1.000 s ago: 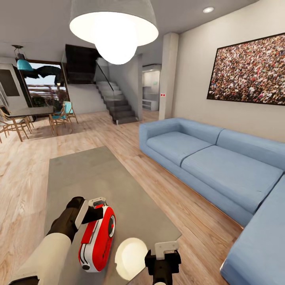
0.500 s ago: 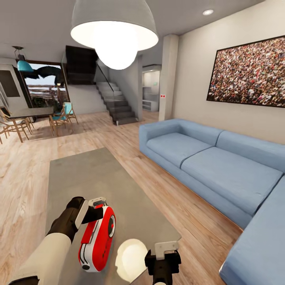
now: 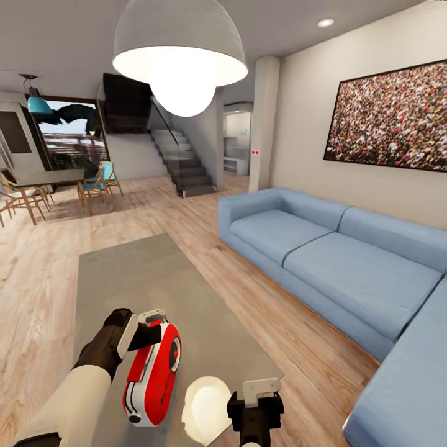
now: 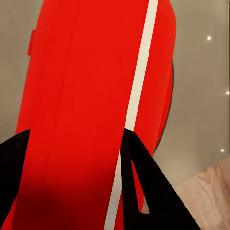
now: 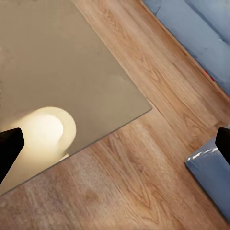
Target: Turn on the radio receiver that's on the table in the living room.
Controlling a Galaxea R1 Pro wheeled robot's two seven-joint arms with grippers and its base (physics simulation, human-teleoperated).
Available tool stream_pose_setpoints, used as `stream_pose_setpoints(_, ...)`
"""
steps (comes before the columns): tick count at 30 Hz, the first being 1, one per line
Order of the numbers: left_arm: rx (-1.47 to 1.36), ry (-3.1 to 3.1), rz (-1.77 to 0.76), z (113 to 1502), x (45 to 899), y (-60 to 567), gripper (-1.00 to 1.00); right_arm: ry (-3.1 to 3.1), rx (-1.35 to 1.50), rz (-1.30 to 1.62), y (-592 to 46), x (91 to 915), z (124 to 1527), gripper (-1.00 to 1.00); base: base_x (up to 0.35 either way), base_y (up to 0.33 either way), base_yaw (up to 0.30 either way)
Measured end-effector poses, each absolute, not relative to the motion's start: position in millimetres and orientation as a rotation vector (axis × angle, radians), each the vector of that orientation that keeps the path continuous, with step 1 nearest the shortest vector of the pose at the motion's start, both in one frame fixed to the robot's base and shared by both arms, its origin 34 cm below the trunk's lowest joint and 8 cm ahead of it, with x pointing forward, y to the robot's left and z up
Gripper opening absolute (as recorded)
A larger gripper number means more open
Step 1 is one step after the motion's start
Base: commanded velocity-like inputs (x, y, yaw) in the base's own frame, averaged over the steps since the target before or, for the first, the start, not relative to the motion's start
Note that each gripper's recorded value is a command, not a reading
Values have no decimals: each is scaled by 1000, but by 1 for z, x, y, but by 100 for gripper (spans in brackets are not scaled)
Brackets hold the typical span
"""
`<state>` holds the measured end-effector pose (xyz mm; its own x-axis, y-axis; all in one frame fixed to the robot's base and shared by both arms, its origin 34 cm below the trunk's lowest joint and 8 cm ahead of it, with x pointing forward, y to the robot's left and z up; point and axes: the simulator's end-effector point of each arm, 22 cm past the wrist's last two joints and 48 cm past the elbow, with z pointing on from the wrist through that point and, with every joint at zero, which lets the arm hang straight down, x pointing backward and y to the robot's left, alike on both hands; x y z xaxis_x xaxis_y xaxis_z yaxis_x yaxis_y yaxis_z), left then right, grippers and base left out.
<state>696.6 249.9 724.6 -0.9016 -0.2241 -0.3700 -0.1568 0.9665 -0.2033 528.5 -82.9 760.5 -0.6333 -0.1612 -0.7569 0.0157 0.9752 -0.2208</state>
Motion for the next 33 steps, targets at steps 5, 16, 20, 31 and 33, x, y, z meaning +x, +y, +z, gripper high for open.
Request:
stream_pose_setpoints(5, -275, 2717, -235, 733, 697, 250, -100, 2244, -101, -259, -83, 529, 769, 100, 0, 0, 0)
stream_pose_setpoints(16, -276, 2717, -235, 751, 697, 250, -100, 2245, -102, -259, -83, 529, 787, 100, 0, 0, 0)
stream_pose_setpoints(20, -277, 2717, -231, 757, 697, 252, -100, 2245, -102, -258, -83, 529, 793, 100, 0, 0, 0)
stream_pose_setpoints(31, -276, 2718, -234, 774, 697, 251, -100, 2246, -102, -257, -82, 529, 810, 100, 0, 0, 0)
stream_pose_setpoints(33, -277, 2717, -236, 777, 697, 250, -100, 2246, -102, -257, -82, 529, 813, 100, 0, 0, 0)
